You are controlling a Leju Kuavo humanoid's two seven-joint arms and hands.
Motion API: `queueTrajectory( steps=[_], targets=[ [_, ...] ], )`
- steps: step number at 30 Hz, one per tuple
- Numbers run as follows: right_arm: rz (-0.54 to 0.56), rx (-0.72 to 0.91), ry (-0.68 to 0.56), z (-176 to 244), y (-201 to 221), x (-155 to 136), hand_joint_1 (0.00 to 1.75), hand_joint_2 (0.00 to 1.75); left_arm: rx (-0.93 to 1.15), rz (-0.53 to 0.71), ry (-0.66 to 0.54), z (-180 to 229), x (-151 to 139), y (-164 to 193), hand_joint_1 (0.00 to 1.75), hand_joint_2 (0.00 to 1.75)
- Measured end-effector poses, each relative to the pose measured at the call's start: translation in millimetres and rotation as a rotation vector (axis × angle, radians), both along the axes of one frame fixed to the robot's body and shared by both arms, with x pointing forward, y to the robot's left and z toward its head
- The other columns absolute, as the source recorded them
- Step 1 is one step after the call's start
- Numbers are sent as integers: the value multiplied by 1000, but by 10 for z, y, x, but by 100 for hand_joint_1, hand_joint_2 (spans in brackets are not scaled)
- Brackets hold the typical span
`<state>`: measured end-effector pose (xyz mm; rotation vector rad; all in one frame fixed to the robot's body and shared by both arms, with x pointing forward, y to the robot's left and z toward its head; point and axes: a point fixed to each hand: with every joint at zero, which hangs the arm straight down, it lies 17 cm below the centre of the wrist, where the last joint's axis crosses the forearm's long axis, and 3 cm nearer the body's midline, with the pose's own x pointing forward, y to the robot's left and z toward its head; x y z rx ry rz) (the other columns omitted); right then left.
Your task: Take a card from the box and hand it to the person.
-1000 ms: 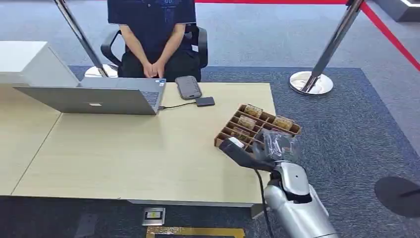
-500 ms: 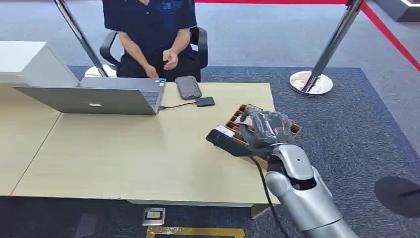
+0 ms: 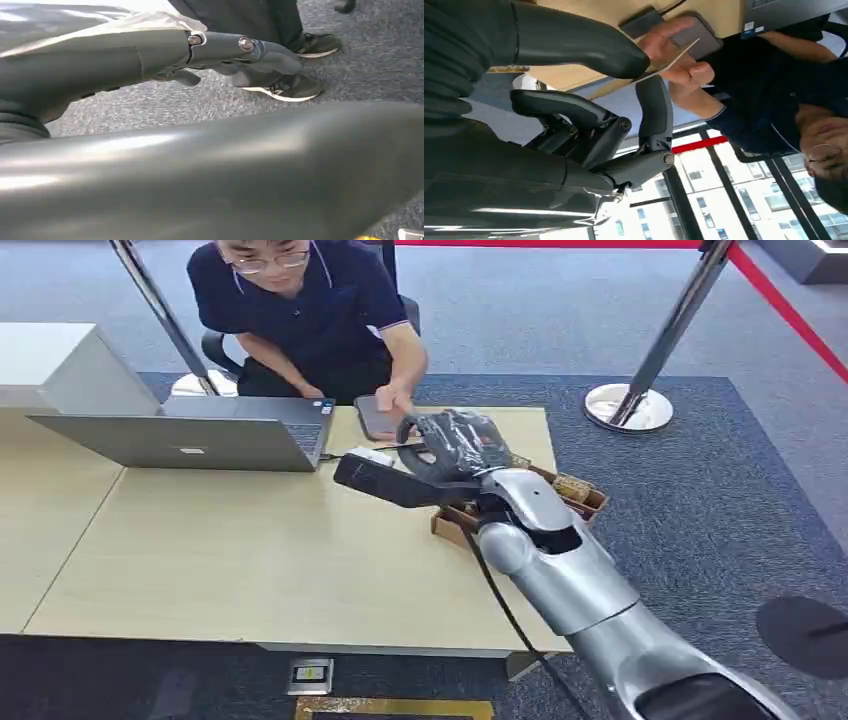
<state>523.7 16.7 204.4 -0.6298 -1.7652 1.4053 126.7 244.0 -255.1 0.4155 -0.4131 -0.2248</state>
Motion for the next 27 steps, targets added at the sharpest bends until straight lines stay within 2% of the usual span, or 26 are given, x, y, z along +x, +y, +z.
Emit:
queueTrajectory(
  steps=[5,10,12,13,14,16,17,19,20,27],
  targets=[
    [22,-15,23,76,219,56,175,175,3,-2,4,-2,-2,9,0,0],
    [5,-32,35,33,264,114,175,175,2,1,2,-1,0,10,0,0],
    [-21,-51,32,-26,230,153,168,175,2,1,1,0,3,10,0,0],
    [-30,-60,32,-56,214,163,152,175,1,1,1,0,3,7,0,0],
    [-41,-70,37,-99,195,171,59,175,2,2,3,-2,-2,8,0,0],
    [-63,-94,48,-202,139,192,59,175,2,3,7,-4,-9,8,0,0],
    [-69,-102,52,-239,119,198,0,175,2,3,8,-5,-11,8,0,0],
    [-79,-118,63,-312,85,205,0,175,3,4,13,-8,-19,11,0,0],
    [-83,-123,64,-340,73,206,0,0,4,4,14,-9,-22,11,0,0],
    [-130,-126,52,-463,-42,235,0,0,8,-1,13,-6,-18,16,0,0]
  ],
)
